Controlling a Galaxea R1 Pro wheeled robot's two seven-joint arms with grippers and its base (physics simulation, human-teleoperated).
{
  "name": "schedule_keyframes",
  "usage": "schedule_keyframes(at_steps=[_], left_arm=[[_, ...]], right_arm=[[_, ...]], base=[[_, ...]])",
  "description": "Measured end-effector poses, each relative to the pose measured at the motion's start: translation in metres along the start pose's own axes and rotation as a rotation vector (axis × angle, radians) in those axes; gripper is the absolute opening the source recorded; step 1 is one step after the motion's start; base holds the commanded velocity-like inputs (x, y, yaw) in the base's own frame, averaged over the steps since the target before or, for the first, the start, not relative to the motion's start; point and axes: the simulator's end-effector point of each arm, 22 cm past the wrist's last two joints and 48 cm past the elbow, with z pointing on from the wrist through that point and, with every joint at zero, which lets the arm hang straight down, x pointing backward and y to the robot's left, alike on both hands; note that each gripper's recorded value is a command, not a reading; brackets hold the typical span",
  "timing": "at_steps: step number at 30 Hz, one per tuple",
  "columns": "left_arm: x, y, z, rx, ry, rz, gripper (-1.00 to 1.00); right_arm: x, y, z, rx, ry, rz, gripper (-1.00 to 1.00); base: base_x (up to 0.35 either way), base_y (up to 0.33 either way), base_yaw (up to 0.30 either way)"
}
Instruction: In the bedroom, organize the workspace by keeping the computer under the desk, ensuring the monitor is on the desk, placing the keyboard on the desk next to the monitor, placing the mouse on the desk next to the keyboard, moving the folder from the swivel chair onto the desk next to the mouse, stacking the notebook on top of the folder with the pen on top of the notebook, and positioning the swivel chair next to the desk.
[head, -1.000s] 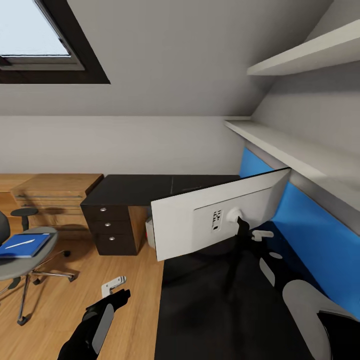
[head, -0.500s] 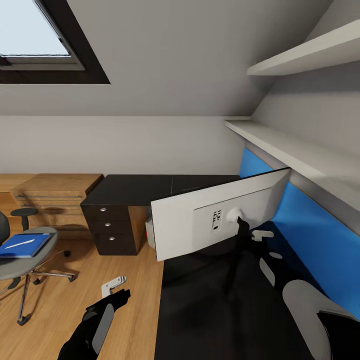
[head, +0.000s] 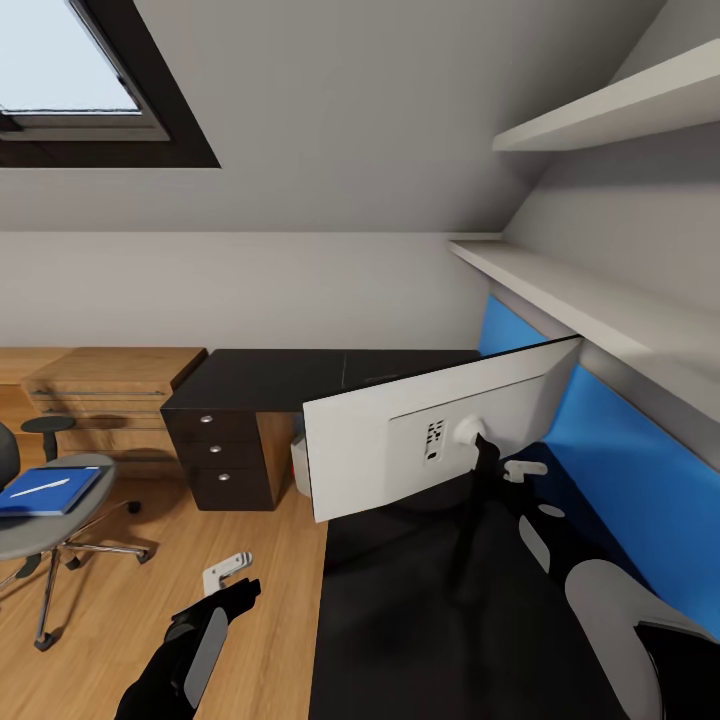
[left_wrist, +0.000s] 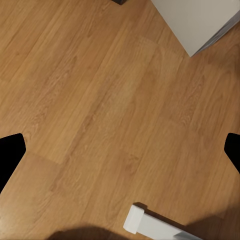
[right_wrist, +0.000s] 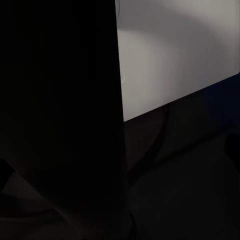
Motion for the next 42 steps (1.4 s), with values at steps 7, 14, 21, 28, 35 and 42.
schedule_keyframes(at_steps=[7, 14, 21, 28, 35, 42], left_arm=[[0.0001, -0.0002, 0.0000, 0.000, 0.000, 0.000, 1.00], [0.0001, -0.0001, 0.0002, 0.000, 0.001, -0.001, 1.00], [-0.0001, -0.0001, 0.0001, 0.001, 0.001, -0.002, 1.00], [0.0003, -0.0002, 0.0003, 0.001, 0.002, -0.003, 1.00], [0.0002, -0.0005, 0.0003, 0.002, 0.003, -0.004, 1.00], [0.0003, -0.0005, 0.0004, 0.002, 0.003, -0.004, 1.00]], right_arm=[[0.0001, 0.0001, 0.0000, 0.000, 0.000, 0.000, 1.00], [-0.0001, 0.0004, 0.0003, -0.003, 0.000, 0.001, 1.00], [-0.0001, 0.0005, 0.0000, -0.003, -0.001, 0.001, 1.00], [-0.0026, 0.0025, 0.0007, -0.001, -0.006, 0.003, 1.00], [-0.0043, 0.0039, 0.0008, -0.001, -0.021, 0.004, 1.00], [-0.0084, 0.0036, 0.0007, 0.001, -0.040, 0.005, 1.00]], base=[[0.000, 0.000, 0.000], [-0.093, 0.145, 0.000], [-0.073, 0.098, 0.000], [-0.106, 0.138, 0.000], [-0.215, 0.262, 0.000], [-0.248, 0.237, 0.000]])
